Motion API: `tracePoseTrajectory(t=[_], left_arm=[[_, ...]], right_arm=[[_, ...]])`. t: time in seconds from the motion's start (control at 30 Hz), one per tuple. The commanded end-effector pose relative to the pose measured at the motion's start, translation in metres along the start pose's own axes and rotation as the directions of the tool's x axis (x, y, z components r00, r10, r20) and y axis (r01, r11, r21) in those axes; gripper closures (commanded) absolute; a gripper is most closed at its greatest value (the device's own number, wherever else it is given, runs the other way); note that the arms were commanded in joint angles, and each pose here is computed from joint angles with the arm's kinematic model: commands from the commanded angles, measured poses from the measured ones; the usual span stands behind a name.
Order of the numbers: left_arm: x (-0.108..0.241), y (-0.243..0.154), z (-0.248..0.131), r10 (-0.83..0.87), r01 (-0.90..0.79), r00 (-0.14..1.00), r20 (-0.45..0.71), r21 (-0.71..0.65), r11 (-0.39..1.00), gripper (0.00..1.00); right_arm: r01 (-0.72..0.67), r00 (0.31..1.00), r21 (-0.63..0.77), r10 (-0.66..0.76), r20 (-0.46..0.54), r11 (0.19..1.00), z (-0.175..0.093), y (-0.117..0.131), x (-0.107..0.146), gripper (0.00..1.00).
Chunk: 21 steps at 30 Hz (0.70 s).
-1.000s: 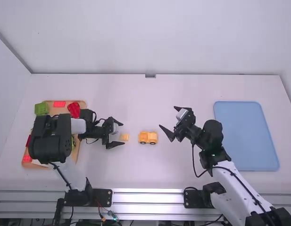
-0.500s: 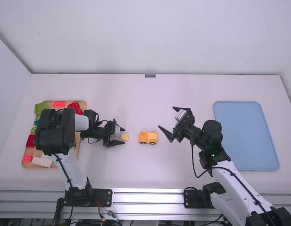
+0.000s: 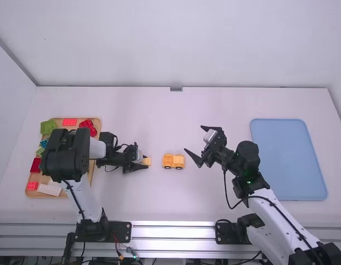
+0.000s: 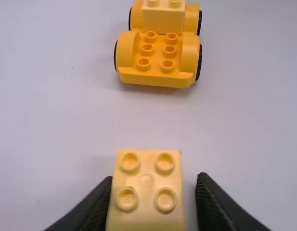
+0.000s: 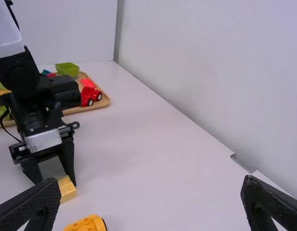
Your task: Assemble lego blocks to make yellow taxi
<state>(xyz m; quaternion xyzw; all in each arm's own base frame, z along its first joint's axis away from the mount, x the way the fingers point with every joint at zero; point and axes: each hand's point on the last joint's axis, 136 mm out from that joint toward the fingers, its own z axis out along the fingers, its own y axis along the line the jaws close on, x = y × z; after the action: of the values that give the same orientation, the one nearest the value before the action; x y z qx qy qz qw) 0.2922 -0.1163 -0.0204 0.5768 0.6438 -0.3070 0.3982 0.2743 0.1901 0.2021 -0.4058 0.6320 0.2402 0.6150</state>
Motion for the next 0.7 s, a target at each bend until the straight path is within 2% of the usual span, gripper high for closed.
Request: tracePoseTrajectory(t=[0.0, 0.17, 0.27, 0.37, 0.5, 0.67], left_arm=[[-0.001, 0.002, 0.0, -0.013, 0.013, 1.0, 0.007, -0.002, 1.0, 0.68], [-0.002, 0.003, -0.001, -0.007, 0.007, 1.0, 0.016, -0.006, 1.0, 0.79], [-0.005, 0.004, -0.002, -0.006, 0.007, 1.0, 0.022, -0.008, 1.0, 0.78], [-0.022, 0.009, -0.006, -0.013, 0.014, 0.997, 0.071, -0.01, 1.0, 0.85], [-0.041, 0.013, -0.016, -0.007, 0.008, 0.997, 0.081, -0.008, 1.0, 0.92], [-0.067, 0.01, -0.017, 0.066, -0.067, 0.994, 0.09, 0.01, 0.998, 0.92]], right_arm=[[0.005, 1.0, 0.005, -0.005, 0.008, 1.0, -0.003, -0.001, -0.001, 0.02], [0.0, 1.0, 0.009, 0.0, 0.007, 1.0, -0.003, -0.002, 0.0, 0.01], [0.005, 1.0, 0.0, -0.005, 0.007, 1.0, -0.002, 0.0, -0.001, 0.01], [-0.001, 1.0, -0.002, 0.001, -0.001, 1.0, -0.002, 0.001, 0.001, 0.02], [-0.027, 0.999, 0.017, 0.027, -0.032, 0.999, -0.005, -0.006, 0.01, 0.01], [-0.07, 0.994, 0.044, 0.074, -0.085, 0.997, -0.011, -0.013, 0.026, 0.01]])
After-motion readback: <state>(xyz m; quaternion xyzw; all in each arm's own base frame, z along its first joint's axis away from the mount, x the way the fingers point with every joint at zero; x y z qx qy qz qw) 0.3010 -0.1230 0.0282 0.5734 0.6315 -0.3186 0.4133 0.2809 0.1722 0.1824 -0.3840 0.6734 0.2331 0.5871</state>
